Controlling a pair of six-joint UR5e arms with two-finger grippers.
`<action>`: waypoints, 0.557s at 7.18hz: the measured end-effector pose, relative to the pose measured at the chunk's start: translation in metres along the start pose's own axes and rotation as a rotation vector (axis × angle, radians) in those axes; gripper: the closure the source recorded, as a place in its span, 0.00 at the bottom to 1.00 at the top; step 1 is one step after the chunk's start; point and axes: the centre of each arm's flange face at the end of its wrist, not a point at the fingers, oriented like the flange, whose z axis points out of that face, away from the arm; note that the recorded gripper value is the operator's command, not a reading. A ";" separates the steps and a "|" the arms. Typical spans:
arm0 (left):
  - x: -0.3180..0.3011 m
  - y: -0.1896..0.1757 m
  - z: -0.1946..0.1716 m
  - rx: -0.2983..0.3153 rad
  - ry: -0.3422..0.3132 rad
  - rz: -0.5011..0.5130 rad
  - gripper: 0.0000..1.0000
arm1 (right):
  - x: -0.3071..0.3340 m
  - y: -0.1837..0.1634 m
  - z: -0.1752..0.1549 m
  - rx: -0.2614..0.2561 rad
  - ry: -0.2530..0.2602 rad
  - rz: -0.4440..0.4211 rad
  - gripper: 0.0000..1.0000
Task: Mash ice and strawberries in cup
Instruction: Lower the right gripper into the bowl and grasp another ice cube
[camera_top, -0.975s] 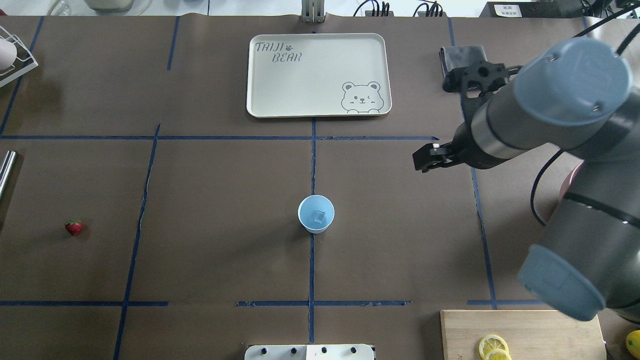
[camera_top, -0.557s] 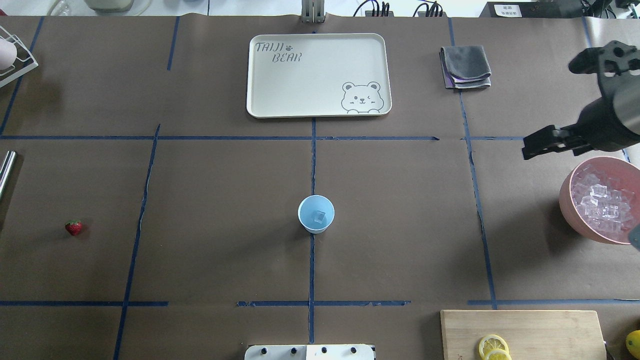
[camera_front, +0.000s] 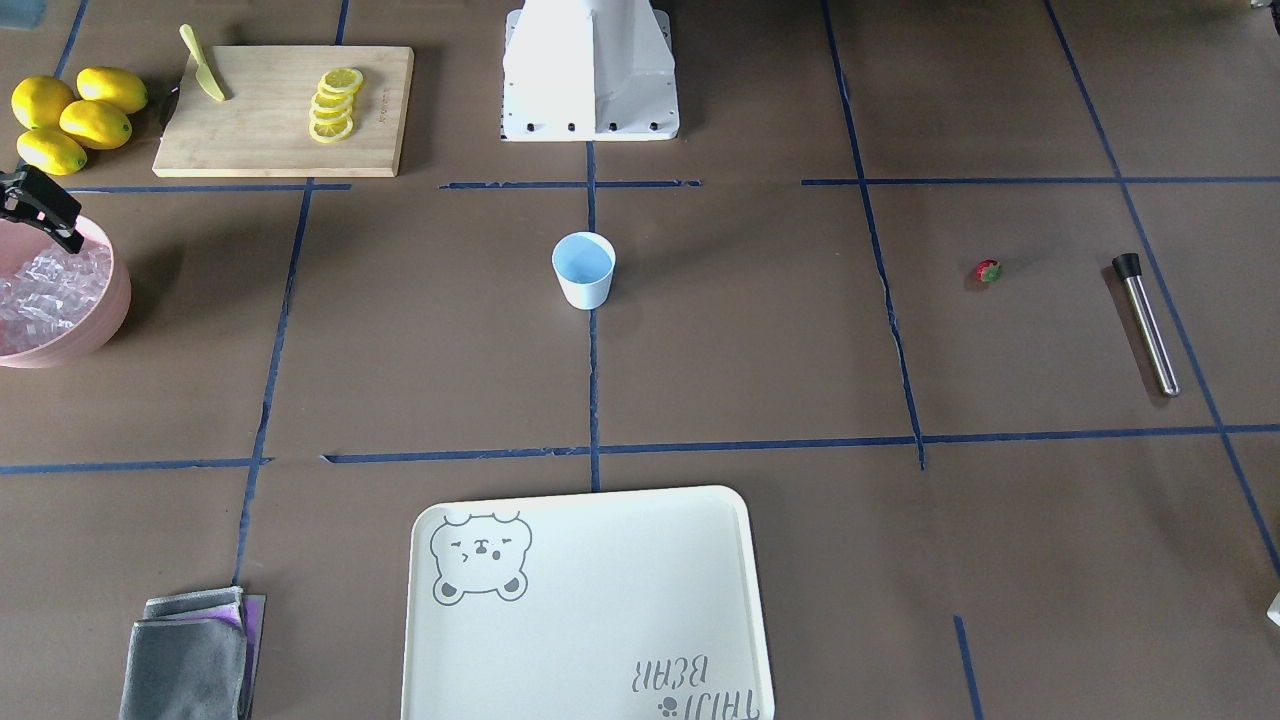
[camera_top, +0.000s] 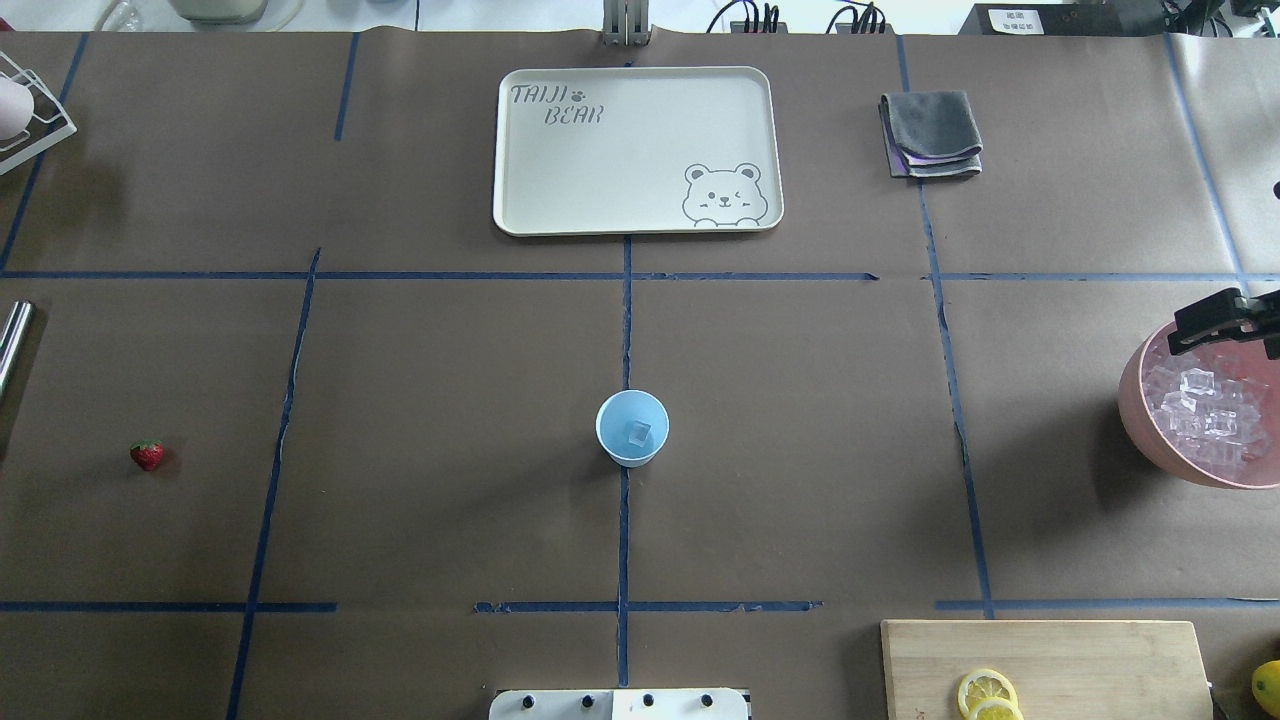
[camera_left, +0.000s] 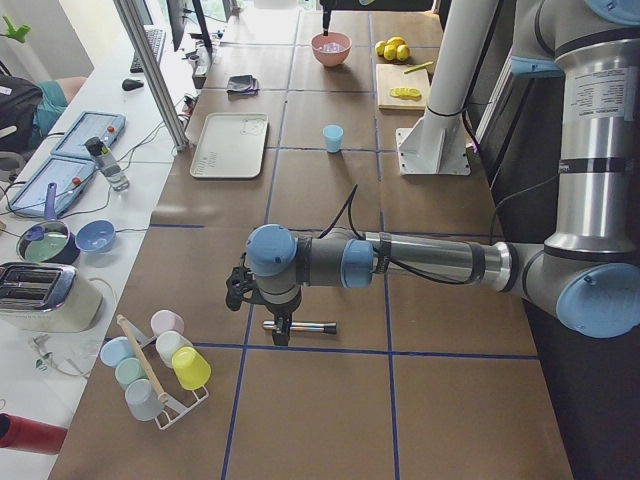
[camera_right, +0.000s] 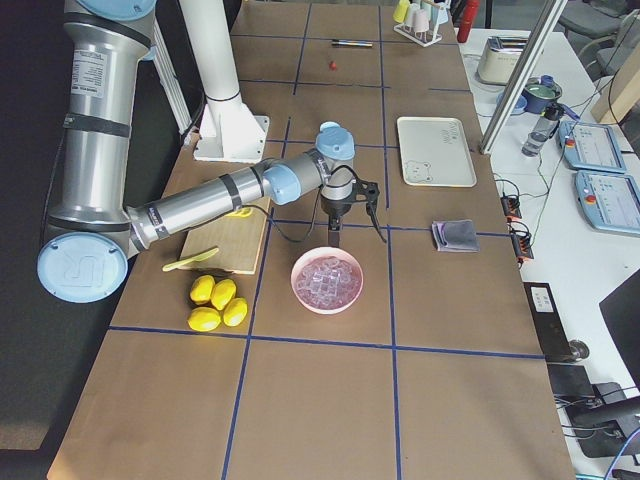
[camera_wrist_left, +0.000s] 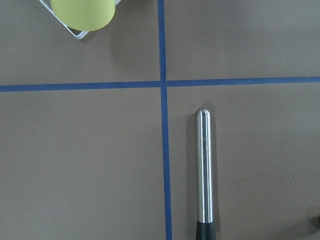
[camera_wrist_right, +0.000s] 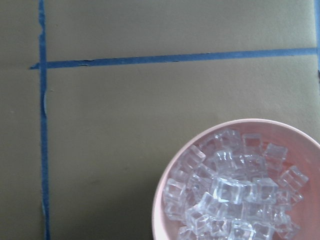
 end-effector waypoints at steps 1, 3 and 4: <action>0.003 0.001 -0.003 0.004 0.000 0.004 0.00 | 0.014 -0.002 0.015 -0.024 0.019 0.022 0.01; 0.006 0.001 -0.005 0.008 -0.001 0.008 0.00 | 0.031 -0.005 0.036 -0.060 0.044 0.044 0.01; 0.007 0.001 -0.006 0.009 -0.001 0.010 0.00 | 0.036 -0.005 0.043 -0.073 0.051 0.050 0.01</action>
